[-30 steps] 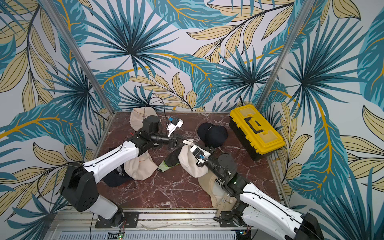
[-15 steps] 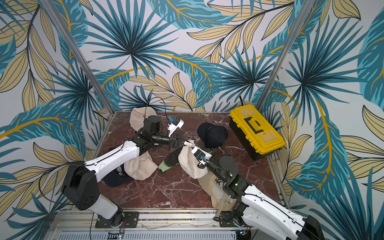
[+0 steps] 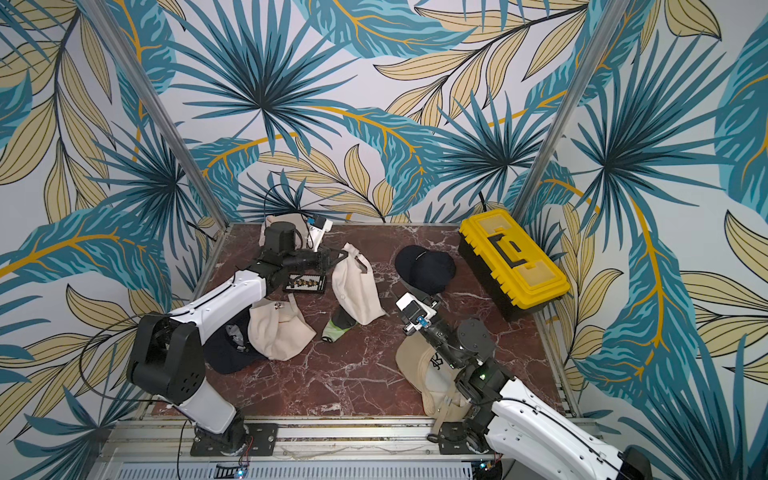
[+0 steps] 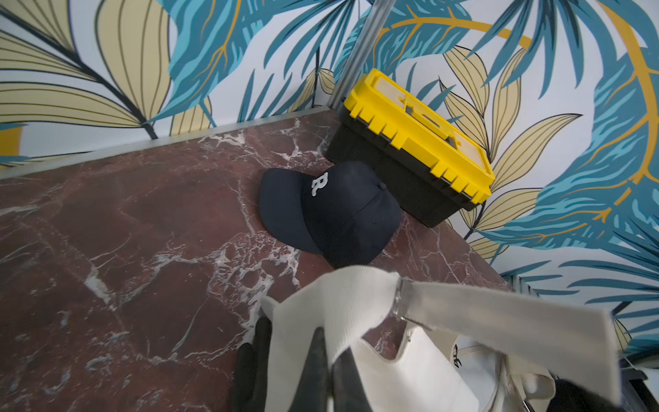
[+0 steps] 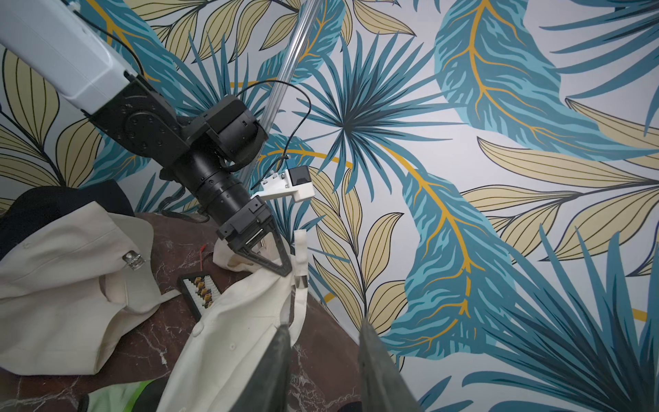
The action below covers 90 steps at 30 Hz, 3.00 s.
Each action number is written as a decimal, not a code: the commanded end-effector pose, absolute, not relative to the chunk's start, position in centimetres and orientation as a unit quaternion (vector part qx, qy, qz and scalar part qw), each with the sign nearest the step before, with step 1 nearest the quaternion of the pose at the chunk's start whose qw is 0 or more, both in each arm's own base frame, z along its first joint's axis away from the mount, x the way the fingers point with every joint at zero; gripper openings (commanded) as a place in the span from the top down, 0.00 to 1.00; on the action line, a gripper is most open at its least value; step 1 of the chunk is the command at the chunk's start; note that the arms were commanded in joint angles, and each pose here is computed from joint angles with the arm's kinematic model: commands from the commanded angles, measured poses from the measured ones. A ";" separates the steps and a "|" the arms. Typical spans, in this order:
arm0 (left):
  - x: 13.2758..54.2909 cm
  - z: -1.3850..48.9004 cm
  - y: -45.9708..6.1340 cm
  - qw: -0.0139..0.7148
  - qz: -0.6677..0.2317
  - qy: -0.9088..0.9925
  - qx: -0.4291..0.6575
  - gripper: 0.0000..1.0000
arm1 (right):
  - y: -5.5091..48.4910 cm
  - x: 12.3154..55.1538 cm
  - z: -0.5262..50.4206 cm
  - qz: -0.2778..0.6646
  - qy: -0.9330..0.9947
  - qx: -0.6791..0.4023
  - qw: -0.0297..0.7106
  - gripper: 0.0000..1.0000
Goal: Open the adjustable buckle of the baseball cap
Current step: Pull the adjustable strap on the baseball cap.
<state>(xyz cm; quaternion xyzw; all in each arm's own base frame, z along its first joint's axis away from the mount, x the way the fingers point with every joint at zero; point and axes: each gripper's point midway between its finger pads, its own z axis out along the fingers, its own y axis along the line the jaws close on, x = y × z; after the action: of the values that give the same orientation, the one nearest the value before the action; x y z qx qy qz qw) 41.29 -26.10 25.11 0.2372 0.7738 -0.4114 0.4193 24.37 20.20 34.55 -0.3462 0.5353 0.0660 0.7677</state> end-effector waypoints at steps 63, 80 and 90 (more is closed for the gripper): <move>28.4 31.6 -31.5 0.421 -0.511 0.552 0.507 0.63 | 24.8 28.5 30.3 0.254 0.614 -0.439 0.605 1.00; 31.8 28.9 -30.5 0.447 -0.440 0.652 0.426 0.67 | 23.2 31.5 32.2 0.259 0.650 -0.315 0.641 1.00; 30.5 30.9 -32.4 0.447 -0.460 0.618 0.455 0.57 | 23.6 31.6 32.1 0.278 0.652 -0.311 0.633 1.00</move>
<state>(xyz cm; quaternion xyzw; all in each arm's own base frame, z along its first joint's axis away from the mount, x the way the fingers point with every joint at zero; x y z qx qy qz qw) 30.73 -32.04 28.62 0.4441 0.6405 -0.4573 0.4283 31.41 23.55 31.37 -0.3210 0.6602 0.2666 0.6245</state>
